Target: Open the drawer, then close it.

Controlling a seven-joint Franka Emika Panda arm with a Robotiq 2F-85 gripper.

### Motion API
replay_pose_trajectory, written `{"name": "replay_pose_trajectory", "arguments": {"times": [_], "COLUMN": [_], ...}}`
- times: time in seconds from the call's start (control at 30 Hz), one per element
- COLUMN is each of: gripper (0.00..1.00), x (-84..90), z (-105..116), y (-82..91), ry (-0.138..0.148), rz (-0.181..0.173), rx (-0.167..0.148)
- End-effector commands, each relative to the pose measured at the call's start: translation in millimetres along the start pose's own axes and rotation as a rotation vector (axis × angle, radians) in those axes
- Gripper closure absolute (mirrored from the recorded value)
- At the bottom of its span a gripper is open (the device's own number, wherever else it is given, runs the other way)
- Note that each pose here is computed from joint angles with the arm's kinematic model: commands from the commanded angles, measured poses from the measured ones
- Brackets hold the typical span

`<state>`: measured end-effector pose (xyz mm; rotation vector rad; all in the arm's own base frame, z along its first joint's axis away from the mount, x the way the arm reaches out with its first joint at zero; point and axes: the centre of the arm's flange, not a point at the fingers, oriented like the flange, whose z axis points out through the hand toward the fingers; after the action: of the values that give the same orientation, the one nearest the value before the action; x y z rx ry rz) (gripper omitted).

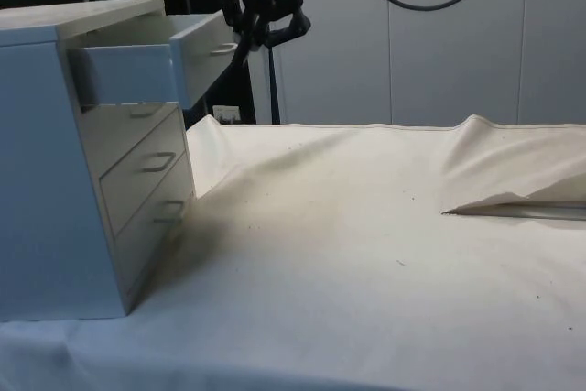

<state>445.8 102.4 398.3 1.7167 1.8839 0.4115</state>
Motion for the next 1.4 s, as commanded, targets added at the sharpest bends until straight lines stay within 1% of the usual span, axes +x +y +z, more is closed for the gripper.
{"name": "replay_pose_trajectory", "arguments": {"times": [0.0, 0.13, 0.17, 0.2, 0.23, 0.43, 0.47, 0.5, 0.53, 0.67, 0.73, 0.77, 0.8, 1.0, 1.03, 1.07, 1.2, 1.27, 1.3, 1.33, 1.37], "gripper": [1.00, 1.00, 1.00, 1.00, 1.00, 1.00, 1.00, 1.00, 1.00, 1.00, 1.00, 1.00, 1.00, 1.00, 1.00, 1.00, 1.00, 1.00, 1.00, 1.00, 1.00], "x": [-3.4, -5.9, -2.6, -8.4, -9.7, -17.3, -14.4, -17.0, -20.9, -26.9, -27.8, -27.9, -28.8, -30.9, -31.0, -30.8, -31.5, -31.7, -30.2, -31.6, -31.6], "z": [-2.0, 3.4, 4.5, 5.7, 6.4, 13.0, 12.6, 14.4, 15.8, 19.9, 21.5, 20.9, 22.5, 29.0, 28.2, 30.3, 36.1, 38.3, 35.4, 39.4, 40.9], "y": [8.6, 12.6, 7.3, 15.3, 16.7, 24.4, 19.8, 22.2, 28.7, 37.4, 40.7, 39.2, 43.1, 58.0, 53.9, 60.2, 69.7, 72.7, 65.9, 74.6, 78.3], "ry": [-0.019, -0.021, -0.013, -0.022, -0.023, -0.029, -0.028, -0.032, -0.033, -0.043, -0.046, -0.050, -0.048, -0.061, -0.065, -0.063, -0.071, -0.074, -0.076, -0.075, -0.079], "rz": [0.001, 0.004, 0.006, 0.008, 0.010, 0.022, 0.024, 0.028, 0.028, 0.040, 0.042, 0.045, 0.045, 0.056, 0.056, 0.057, 0.063, 0.065, 0.063, 0.067, 0.069], "rx": [-0.024, -0.019, -0.001, -0.018, -0.018, -0.017, -0.005, -0.006, -0.018, -0.023, -0.025, -0.019, -0.027, -0.041, -0.030, -0.042, -0.049, -0.050, -0.038, -0.051, -0.054]}}
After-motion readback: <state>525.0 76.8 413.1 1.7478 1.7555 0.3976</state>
